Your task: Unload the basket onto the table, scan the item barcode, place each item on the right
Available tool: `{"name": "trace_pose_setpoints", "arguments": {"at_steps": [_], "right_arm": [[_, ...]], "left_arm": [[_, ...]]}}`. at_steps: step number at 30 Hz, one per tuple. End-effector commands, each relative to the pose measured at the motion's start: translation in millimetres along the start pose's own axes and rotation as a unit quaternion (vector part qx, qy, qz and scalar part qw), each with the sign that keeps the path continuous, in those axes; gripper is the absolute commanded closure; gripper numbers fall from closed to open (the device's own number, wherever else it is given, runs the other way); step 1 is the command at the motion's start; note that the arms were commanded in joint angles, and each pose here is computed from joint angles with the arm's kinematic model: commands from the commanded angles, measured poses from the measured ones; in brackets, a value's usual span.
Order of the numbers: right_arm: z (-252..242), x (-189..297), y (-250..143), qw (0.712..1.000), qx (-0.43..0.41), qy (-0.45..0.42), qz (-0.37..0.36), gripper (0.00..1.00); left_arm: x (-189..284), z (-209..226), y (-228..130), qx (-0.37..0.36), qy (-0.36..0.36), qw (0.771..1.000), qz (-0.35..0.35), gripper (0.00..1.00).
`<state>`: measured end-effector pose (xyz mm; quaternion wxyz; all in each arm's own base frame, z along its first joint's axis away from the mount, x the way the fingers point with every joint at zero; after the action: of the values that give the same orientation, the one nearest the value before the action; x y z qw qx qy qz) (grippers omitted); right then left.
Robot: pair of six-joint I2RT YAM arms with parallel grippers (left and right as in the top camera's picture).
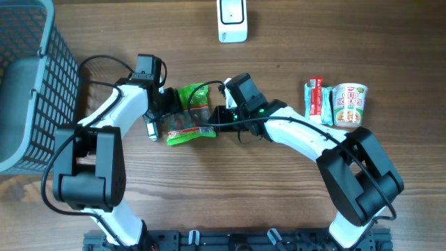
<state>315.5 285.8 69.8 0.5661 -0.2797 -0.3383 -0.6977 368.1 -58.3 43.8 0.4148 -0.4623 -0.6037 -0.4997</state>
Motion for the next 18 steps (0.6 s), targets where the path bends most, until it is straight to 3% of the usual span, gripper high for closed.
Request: {"name": "trace_pose_setpoints", "arguments": {"at_steps": [1,4,12,13,18], "right_arm": [[1.0,3.0,3.0,1.000,0.012,-0.006,-0.016,0.74],[-1.0,-1.2,5.4,1.000,-0.001,-0.009,-0.023,0.74],[-4.5,-17.8,1.5,1.000,-0.003,0.002,-0.007,0.75],[-7.1,-20.3,0.5,1.000,-0.010,-0.001,-0.004,0.78],[-14.8,-28.0,-3.0,1.000,-0.017,-0.010,0.005,0.83]], "left_arm": [[-8.8,-6.0,2.4,-0.019,-0.023,1.000,0.001,0.37],[-8.6,-16.5,0.6,-0.026,-0.060,0.998,0.006,0.44],[-20.8,-24.6,-16.6,-0.039,-0.061,0.997,0.024,0.45],[-22.7,-24.9,-18.2,-0.040,-0.061,0.997,0.024,0.48],[-24.2,-24.8,-20.1,-0.040,-0.062,0.997,0.025,0.85]]}}
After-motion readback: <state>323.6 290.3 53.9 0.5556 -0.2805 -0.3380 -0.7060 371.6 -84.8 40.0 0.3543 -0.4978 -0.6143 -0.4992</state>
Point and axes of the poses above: each gripper's point midway between its finger pads, its own x axis back along the fingers, its own z axis along the line the jaws close on, y = z × x, the point moved 4 cm from there along x, back along the fingers, and after that the axes turned 14 degrees about -x, right-handed, at the moved point
